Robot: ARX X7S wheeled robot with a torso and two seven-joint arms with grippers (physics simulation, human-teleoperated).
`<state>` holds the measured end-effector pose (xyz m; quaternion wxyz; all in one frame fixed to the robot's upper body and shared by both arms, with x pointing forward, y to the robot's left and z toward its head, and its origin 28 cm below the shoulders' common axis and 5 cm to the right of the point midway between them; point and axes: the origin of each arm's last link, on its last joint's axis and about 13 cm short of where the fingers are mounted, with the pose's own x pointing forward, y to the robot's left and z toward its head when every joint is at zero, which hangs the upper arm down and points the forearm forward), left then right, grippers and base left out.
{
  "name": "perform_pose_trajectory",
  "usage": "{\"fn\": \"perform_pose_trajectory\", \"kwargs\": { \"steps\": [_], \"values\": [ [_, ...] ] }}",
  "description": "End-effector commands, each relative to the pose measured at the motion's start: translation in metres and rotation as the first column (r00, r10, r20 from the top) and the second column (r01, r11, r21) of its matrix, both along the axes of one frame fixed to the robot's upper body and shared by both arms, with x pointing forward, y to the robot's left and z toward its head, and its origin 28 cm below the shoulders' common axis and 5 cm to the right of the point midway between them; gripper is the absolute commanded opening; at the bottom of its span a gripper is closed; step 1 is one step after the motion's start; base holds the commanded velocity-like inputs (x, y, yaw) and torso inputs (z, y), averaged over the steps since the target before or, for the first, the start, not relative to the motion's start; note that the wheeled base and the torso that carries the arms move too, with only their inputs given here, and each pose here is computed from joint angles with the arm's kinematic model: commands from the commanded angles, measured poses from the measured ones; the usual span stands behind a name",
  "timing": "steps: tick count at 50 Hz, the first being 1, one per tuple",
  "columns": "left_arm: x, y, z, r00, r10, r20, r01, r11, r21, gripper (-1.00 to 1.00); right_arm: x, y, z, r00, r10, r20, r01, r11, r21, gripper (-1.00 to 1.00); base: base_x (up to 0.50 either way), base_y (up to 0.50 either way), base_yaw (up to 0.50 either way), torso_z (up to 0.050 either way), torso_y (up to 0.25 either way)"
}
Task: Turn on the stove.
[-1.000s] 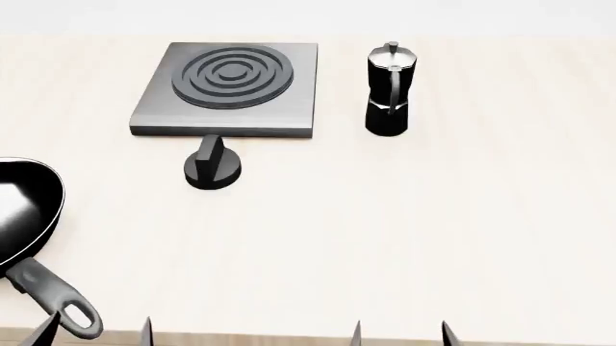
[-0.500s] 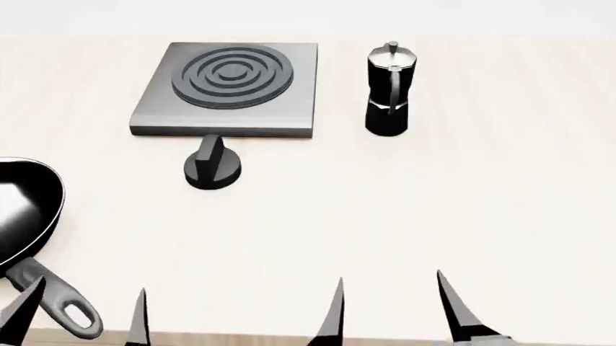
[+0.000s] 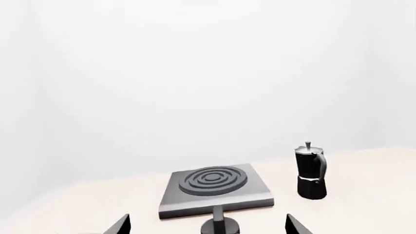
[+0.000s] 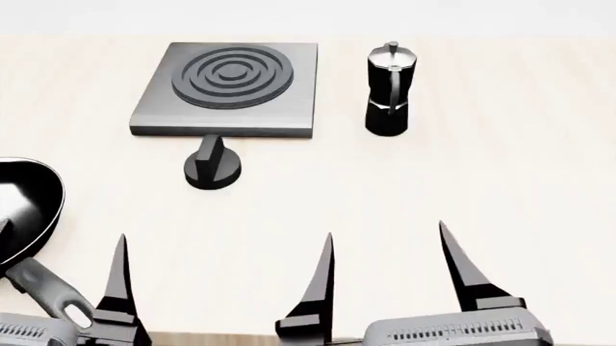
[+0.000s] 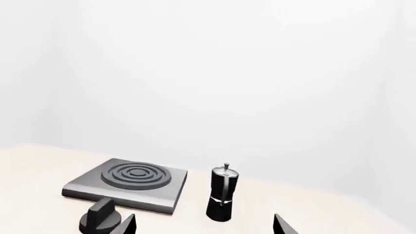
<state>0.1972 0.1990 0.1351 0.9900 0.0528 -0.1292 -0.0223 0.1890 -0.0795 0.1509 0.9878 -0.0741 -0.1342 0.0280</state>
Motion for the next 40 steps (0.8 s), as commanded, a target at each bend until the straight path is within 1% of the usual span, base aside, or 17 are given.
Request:
{"fn": "perform_pose_trajectory", "kwargs": {
  "steps": [1, 4, 7, 12, 14, 19, 24, 27, 31, 32, 35, 40],
  "values": [
    [0.001, -0.001, 0.020, 0.998, -0.003, 0.067, 0.003, 1.000, -0.004, 1.00, -0.006, 0.003, 0.021, 0.998, 0.018, 0.053, -0.016, 1.000, -0.025, 1.00, 0.00, 0.00, 0.00, 0.000, 0.000],
    [-0.001, -0.004, 0.025, 0.995, -0.039, 0.087, 0.039, 0.999, 0.002, 1.00, -0.009, 0.003, 0.027, 0.997, 0.020, 0.069, -0.018, 1.000, -0.025, 1.00, 0.00, 0.00, 0.00, 0.000, 0.000],
    [-0.002, -0.005, 0.028, 0.993, -0.055, 0.103, 0.054, 0.998, 0.011, 1.00, -0.011, 0.003, 0.031, 0.996, 0.021, 0.082, -0.018, 0.999, -0.033, 1.00, 0.00, 0.00, 0.00, 0.000, 0.000],
    [-0.002, -0.006, 0.036, 0.989, -0.074, 0.129, 0.075, 0.997, -0.002, 1.00, -0.012, 0.003, 0.039, 0.995, 0.023, 0.099, -0.021, 1.000, -0.021, 1.00, 0.00, 0.00, 0.00, 0.000, 0.000],
    [-0.003, -0.007, 0.037, 0.988, -0.076, 0.134, 0.076, 0.997, 0.004, 1.00, -0.012, 0.003, 0.040, 0.994, 0.023, 0.104, -0.021, 1.000, -0.021, 1.00, 0.00, 0.00, 0.00, 0.000, 0.000],
    [-0.002, -0.006, 0.043, 0.985, -0.081, 0.153, 0.084, 0.996, -0.015, 1.00, -0.011, 0.004, 0.042, 0.993, 0.029, 0.111, -0.026, 0.999, -0.028, 1.00, 0.00, 0.00, 0.00, 0.000, 0.000],
    [-0.002, -0.004, 0.046, 0.983, -0.081, 0.166, 0.085, 0.996, -0.014, 1.00, -0.011, 0.005, 0.043, 0.993, 0.037, 0.114, -0.032, 0.999, -0.043, 1.00, 0.00, 0.00, 0.00, 0.000, 0.000],
    [-0.002, -0.004, 0.046, 0.983, -0.076, 0.165, 0.081, 0.996, -0.024, 1.00, -0.012, 0.005, 0.043, 0.992, 0.040, 0.120, -0.036, 0.999, -0.035, 1.00, 0.00, 0.00, 0.00, 0.000, 0.000],
    [-0.004, -0.005, 0.047, 0.982, -0.088, 0.165, 0.093, 0.995, -0.024, 1.00, -0.012, 0.004, 0.042, 0.993, 0.034, 0.110, -0.029, 0.999, -0.046, 1.00, 0.00, 0.00, 0.00, 0.000, 0.000],
    [-0.005, -0.005, 0.047, 0.981, -0.095, 0.168, 0.096, 0.995, 0.005, 1.00, -0.013, 0.004, 0.043, 0.993, 0.034, 0.113, -0.029, 0.999, -0.046, 1.00, 0.00, 0.00, 0.00, 0.000, 0.000],
    [-0.004, -0.004, 0.047, 0.983, -0.079, 0.165, 0.082, 0.997, -0.015, 1.00, -0.013, 0.003, 0.043, 0.993, 0.030, 0.112, -0.024, 0.998, -0.056, 1.00, 0.00, 0.00, 0.00, 0.000, 0.000],
    [-0.004, -0.006, 0.045, 0.984, -0.084, 0.160, 0.085, 0.996, -0.003, 1.00, -0.014, 0.004, 0.044, 0.993, 0.029, 0.112, -0.022, 0.998, -0.061, 1.00, 0.00, 0.00, 0.00, 0.000, 0.000]
  ]
}}
